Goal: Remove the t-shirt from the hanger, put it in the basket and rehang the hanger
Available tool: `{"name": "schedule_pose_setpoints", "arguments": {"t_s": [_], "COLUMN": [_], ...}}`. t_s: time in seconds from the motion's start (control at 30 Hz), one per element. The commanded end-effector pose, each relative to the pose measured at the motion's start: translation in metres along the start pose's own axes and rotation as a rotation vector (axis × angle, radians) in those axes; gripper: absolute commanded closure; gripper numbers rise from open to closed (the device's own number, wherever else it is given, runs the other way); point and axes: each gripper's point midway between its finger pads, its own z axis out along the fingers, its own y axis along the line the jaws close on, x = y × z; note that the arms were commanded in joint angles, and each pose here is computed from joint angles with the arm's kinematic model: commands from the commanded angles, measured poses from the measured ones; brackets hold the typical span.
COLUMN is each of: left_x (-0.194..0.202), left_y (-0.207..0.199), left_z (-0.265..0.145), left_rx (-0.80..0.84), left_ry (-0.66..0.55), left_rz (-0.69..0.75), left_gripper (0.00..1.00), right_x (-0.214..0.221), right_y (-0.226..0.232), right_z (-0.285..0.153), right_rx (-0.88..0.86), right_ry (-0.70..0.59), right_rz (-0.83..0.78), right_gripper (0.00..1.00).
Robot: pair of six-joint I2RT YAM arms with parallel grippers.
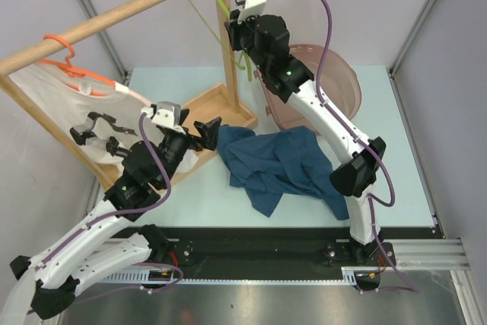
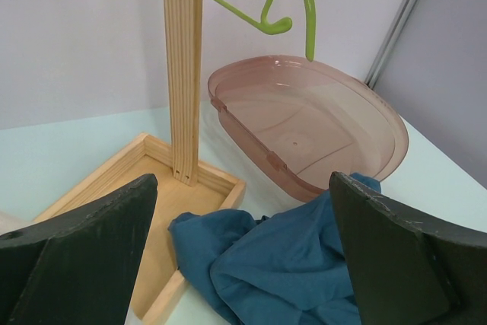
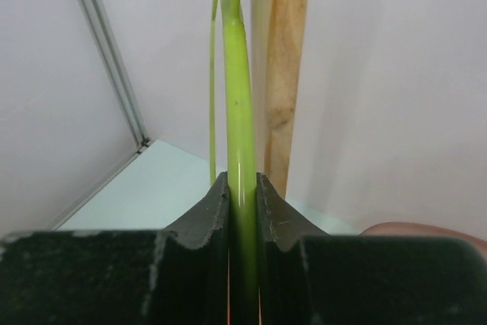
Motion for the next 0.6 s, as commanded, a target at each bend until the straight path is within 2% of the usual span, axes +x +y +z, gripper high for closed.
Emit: {"name": "schedule_pose_setpoints", "arguments": {"t_s": [0.0,0.23,0.27,0.3,0.37,0.4,0.43,0.47,0.5,0.57], "left_x": [-0.006,-0.002,-0.001,0.000,0.002,0.002,0.003,0.004,0.004,0.004], "left_y": [-0.006,-0.006,-0.005,-0.006,-0.005,-0.005,-0.005,-0.004,-0.003,-0.003], "left_z": [0.001,0.004,0.004,0.005,0.006,0.006,0.007,0.007,0.007,0.006], "left_rx": [0.026,0.027,0.022,0.021,0.018,0.016,0.014,0.008,0.006,0.003], "left_ry": [-0.021,-0.010,-0.009,-0.005,0.001,0.002,0.007,0.008,0.009,0.008], "left_rz": [-0.031,-0.027,-0.025,-0.022,-0.019,-0.017,-0.015,-0.014,-0.014,-0.013], "left_gripper": [0.00,0.00,0.00,0.00,0.00,0.00,0.00,0.00,0.00,0.01], "right_x": [-0.040,-0.027,-0.025,-0.027,-0.029,-0.030,-0.030,-0.036,-0.034,-0.045], "right_y": [0.008,0.010,0.011,0.014,0.012,0.012,0.011,0.008,0.007,0.004], "right_z": [-0.007,-0.008,-0.009,-0.011,-0.016,-0.018,-0.020,-0.024,-0.028,-0.040], "right_rx": [-0.072,-0.058,-0.048,-0.042,-0.020,-0.017,-0.002,0.014,0.032,0.075], "right_ry": [-0.081,-0.038,-0.034,-0.037,-0.034,-0.032,-0.027,-0.030,-0.012,-0.015], "right_rz": [0.054,0.032,0.027,0.013,0.006,0.007,0.005,0.004,-0.003,-0.020], "right_gripper": [1.00,1.00,0.97,0.88,0.80,0.67,0.61,0.49,0.29,0.11]}}
